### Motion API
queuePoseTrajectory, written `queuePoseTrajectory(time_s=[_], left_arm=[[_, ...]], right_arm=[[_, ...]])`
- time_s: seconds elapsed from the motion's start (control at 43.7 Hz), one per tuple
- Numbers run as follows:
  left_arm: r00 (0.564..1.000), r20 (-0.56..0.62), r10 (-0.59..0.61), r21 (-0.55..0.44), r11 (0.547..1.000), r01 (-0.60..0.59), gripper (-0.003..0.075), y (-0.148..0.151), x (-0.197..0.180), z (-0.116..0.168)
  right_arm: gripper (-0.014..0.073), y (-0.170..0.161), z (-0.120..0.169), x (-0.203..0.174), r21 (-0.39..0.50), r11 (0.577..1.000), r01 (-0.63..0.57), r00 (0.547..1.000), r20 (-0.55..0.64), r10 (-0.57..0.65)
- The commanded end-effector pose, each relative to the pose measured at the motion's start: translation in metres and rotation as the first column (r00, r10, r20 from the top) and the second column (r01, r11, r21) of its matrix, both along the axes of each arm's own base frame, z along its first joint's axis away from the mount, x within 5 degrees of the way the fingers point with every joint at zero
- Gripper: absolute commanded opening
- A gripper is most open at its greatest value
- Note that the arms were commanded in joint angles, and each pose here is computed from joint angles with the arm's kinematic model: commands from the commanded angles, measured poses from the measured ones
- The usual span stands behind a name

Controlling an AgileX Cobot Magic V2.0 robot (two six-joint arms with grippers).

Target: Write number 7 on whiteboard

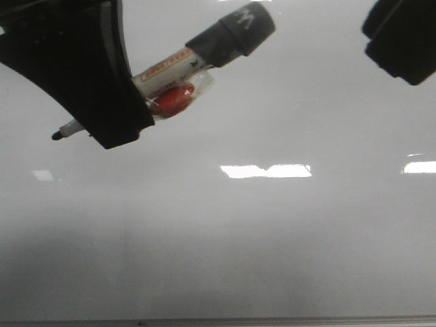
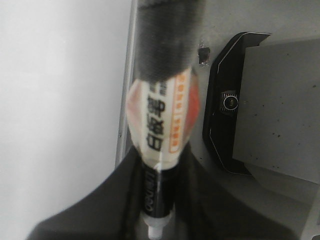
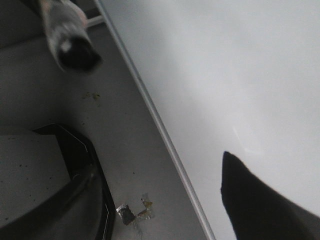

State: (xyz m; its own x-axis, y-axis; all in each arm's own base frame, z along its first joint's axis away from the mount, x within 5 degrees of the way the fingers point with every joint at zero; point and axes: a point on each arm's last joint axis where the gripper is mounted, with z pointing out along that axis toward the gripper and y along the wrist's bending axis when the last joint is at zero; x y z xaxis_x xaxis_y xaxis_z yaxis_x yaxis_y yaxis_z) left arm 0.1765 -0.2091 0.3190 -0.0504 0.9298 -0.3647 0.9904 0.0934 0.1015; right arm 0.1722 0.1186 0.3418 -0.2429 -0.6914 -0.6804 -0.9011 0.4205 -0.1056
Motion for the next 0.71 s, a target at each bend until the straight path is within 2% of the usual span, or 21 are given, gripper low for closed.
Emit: queuePoseTrajectory(time_s=[0.0, 0.206, 0.48, 0.572, 0.686], left_arm=[[0.998, 0.059, -0.025, -0.093, 0.995, 0.03, -0.002, -0.007, -0.007, 0.02], [0.997, 0.064, -0.034, -0.105, 0.994, 0.04, -0.002, -0.01, -0.01, 0.02], [0.997, 0.063, -0.034, -0.106, 0.994, 0.04, -0.002, -0.01, -0.01, 0.02], [0.997, 0.063, -0.034, -0.106, 0.994, 0.04, -0.002, -0.01, -0.01, 0.02], [0.997, 0.063, -0.034, -0.106, 0.994, 0.04, -0.002, -0.01, -0.01, 0.02]], right_arm=[[0.0519, 0.02, 0.019, -0.003, 0.068, 0.991, -0.116, 0.991, 0.068, 0.111], [0.0519, 0.055, 0.016, -0.003, 0.063, 0.97, -0.235, 0.972, 0.046, 0.232], [0.0513, 0.065, 0.014, 0.0, 0.115, 0.967, -0.229, 0.973, 0.03, 0.227], [0.0433, 0.065, 0.014, -0.001, 0.113, 0.966, -0.232, 0.973, 0.024, 0.231], [0.0277, 0.065, 0.014, -0.001, 0.112, 0.966, -0.234, 0.972, 0.021, 0.233]])
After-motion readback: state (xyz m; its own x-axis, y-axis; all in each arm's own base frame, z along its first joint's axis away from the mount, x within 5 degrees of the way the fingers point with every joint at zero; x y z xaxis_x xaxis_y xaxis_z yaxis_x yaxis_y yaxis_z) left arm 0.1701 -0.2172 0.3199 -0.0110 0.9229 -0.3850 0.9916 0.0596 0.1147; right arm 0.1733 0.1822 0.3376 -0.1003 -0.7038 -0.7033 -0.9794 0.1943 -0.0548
